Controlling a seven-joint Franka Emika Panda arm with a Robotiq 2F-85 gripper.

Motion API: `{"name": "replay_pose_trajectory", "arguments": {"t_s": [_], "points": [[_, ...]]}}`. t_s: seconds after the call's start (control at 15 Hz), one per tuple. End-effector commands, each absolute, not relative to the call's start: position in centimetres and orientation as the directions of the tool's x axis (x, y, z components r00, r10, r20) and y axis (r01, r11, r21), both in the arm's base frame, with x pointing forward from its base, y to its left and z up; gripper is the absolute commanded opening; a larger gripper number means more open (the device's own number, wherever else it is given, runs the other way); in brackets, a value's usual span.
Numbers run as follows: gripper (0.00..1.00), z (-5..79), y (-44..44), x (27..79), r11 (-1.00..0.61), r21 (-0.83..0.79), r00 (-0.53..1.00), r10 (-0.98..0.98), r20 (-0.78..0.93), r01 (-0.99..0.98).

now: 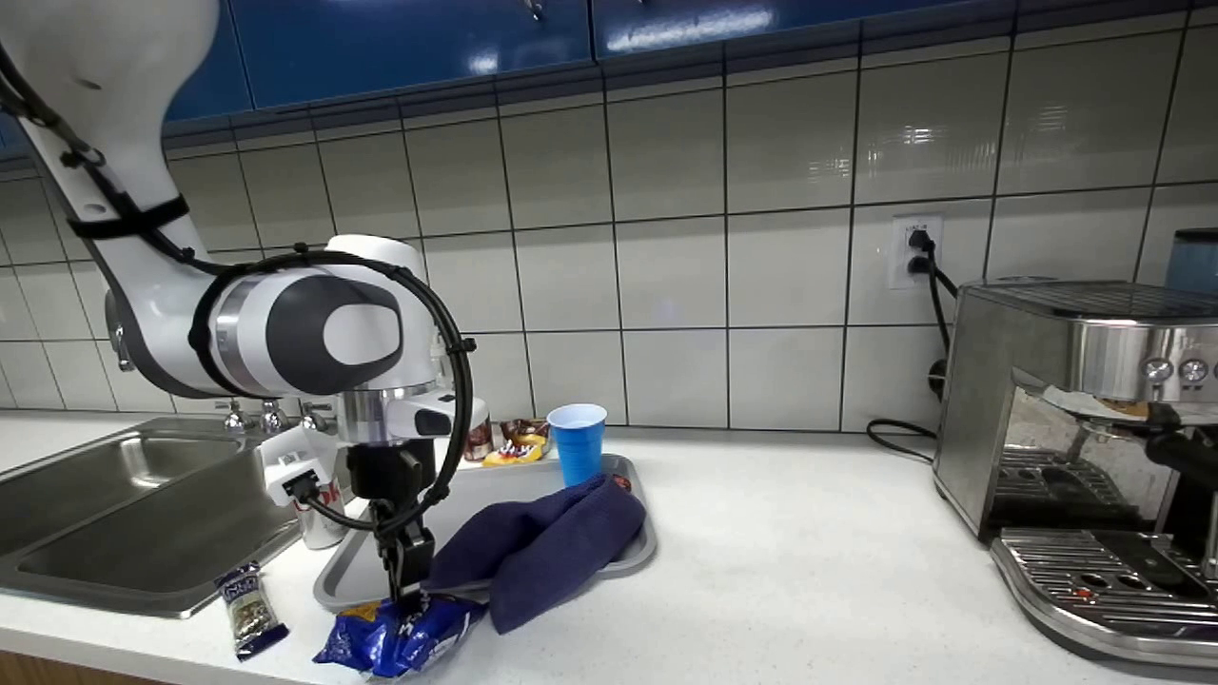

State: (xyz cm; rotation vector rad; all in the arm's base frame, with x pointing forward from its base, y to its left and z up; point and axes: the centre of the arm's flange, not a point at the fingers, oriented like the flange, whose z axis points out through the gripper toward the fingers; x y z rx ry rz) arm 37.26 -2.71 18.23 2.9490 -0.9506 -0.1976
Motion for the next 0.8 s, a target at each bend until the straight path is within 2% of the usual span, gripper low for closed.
{"name": "replay_pose_trajectory", "arguments": {"t_s": [0.0, 0.73], "points": [[0.00, 18.4, -2.6, 37.4, -0.802, 0.083, 0.797, -0.597, -0.089, -0.591], [0.00, 20.6, -2.8, 36.5, -0.822, 0.069, 0.815, -0.569, -0.109, -0.565]]}}
